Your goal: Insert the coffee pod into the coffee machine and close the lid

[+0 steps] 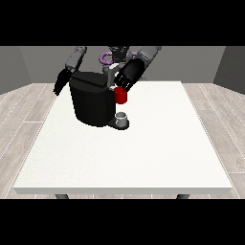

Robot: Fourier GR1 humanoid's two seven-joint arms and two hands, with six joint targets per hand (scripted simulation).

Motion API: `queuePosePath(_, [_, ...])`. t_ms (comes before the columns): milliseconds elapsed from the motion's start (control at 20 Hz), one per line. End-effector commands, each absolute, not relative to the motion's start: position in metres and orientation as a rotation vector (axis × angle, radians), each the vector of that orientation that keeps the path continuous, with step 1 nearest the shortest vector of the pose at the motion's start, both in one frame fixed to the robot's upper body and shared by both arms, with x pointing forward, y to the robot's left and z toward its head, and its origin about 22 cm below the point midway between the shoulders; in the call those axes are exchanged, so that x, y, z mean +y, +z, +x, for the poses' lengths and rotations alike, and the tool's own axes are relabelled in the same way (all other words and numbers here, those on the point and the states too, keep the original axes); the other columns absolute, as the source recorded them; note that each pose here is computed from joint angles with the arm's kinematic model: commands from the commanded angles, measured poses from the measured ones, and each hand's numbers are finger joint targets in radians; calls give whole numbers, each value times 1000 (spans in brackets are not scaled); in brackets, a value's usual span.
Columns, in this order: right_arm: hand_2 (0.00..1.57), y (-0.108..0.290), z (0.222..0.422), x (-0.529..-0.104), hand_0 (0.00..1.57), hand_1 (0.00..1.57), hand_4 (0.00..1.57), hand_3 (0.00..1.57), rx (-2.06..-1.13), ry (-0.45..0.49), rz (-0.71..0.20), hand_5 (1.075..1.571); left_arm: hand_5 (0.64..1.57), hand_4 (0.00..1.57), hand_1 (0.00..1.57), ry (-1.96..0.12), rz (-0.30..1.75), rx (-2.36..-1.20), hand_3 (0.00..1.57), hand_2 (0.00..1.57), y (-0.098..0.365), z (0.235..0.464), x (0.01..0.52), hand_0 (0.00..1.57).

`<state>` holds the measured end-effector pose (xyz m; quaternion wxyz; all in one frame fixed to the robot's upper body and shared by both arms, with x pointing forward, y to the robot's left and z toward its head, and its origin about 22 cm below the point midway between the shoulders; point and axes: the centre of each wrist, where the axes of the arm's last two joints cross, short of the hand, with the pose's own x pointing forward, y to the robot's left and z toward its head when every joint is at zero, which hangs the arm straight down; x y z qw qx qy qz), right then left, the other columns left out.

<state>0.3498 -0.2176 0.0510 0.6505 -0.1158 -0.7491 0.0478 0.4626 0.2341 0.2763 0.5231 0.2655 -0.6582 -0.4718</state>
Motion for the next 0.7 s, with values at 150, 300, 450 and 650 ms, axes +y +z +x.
queuePosePath(150, [0,53,340,-185,0,0,0,0,-1705,132,-215,1571,1571,360,1202,-1084,675,-1609,1176,1218,273,464,245,1202])
queuePosePath(300, [0,62,352,-205,0,0,145,0,-1740,105,-263,1571,1571,290,1241,-1102,719,-1642,1199,1255,292,461,246,1241])
queuePosePath(450, [0,69,352,-219,0,0,0,0,-1722,129,-251,1571,1571,0,1209,-1143,782,-1586,1132,1228,287,460,258,1209])
queuePosePath(650, [0,57,344,-192,0,0,0,0,-1703,133,-249,1571,1571,0,1173,-1229,819,-1552,1066,1194,259,464,238,1173])
